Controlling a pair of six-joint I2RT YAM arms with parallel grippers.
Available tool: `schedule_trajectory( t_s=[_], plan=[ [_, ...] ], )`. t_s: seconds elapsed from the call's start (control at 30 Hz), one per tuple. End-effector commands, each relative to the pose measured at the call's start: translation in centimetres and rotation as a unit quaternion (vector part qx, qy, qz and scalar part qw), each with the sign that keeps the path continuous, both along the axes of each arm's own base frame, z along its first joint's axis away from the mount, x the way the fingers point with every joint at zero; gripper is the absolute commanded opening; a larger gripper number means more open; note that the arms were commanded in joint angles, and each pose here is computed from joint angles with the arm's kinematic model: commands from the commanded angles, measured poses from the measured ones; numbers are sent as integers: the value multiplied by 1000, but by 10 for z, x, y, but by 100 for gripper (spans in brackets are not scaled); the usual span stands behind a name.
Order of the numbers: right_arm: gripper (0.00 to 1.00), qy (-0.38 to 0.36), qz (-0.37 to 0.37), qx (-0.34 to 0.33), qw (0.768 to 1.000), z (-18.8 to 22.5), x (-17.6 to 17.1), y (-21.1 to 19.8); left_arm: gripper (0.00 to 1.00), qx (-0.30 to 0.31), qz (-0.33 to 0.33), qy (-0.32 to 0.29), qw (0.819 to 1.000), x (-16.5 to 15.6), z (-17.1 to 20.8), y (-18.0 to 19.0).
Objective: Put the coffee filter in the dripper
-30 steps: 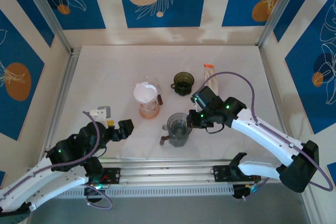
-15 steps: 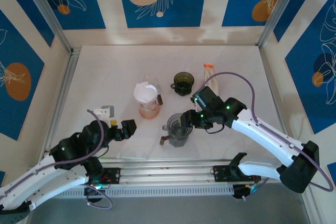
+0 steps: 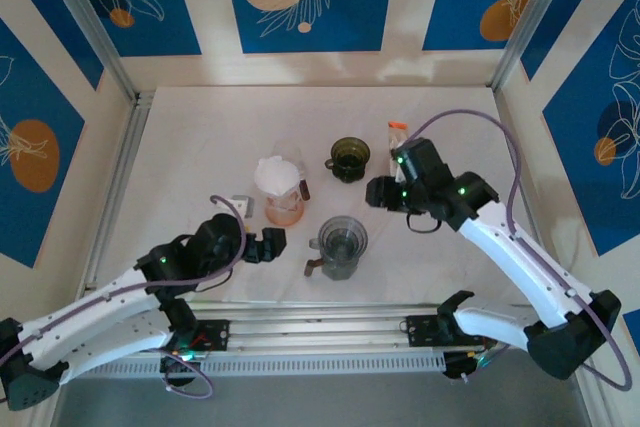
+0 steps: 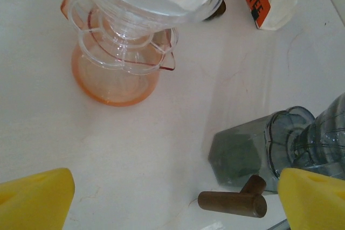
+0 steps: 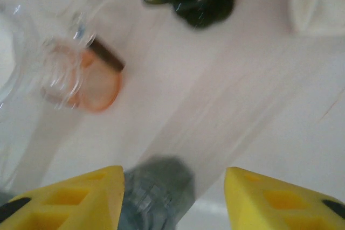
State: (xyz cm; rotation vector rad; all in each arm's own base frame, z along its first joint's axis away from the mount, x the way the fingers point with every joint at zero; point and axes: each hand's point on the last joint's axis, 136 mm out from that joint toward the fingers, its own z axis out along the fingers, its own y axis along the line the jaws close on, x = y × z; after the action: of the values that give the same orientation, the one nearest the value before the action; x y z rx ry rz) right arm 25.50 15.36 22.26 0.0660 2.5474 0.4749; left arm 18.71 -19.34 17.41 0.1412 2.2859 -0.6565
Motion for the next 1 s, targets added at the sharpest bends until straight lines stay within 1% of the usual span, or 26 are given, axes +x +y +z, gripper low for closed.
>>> schedule_trajectory(
  t_s=[0.0,0.17,0.37,0.5,0.7,0.97],
  plan=[
    [48,-29,-26,-45,998,-1,41,-21,97,-30,-12,-18,999,2,16,-7],
    [35,-15,-72,-98,992,-22,90,-55,97,-26,-10,-15,999,-2,14,-1],
    [28,-18,-91,-143,985,-33,135,-75,98,-28,-9,-17,999,-5,14,3],
    [26,-3,-108,-143,984,-44,154,-81,98,-23,-9,-17,1000,-5,12,4],
    [26,9,-129,-126,984,-57,176,-79,99,-17,-9,-21,1000,-3,11,4],
    [25,21,-135,-129,982,-63,192,-76,100,-9,-11,-29,999,-2,11,6]
  ],
)
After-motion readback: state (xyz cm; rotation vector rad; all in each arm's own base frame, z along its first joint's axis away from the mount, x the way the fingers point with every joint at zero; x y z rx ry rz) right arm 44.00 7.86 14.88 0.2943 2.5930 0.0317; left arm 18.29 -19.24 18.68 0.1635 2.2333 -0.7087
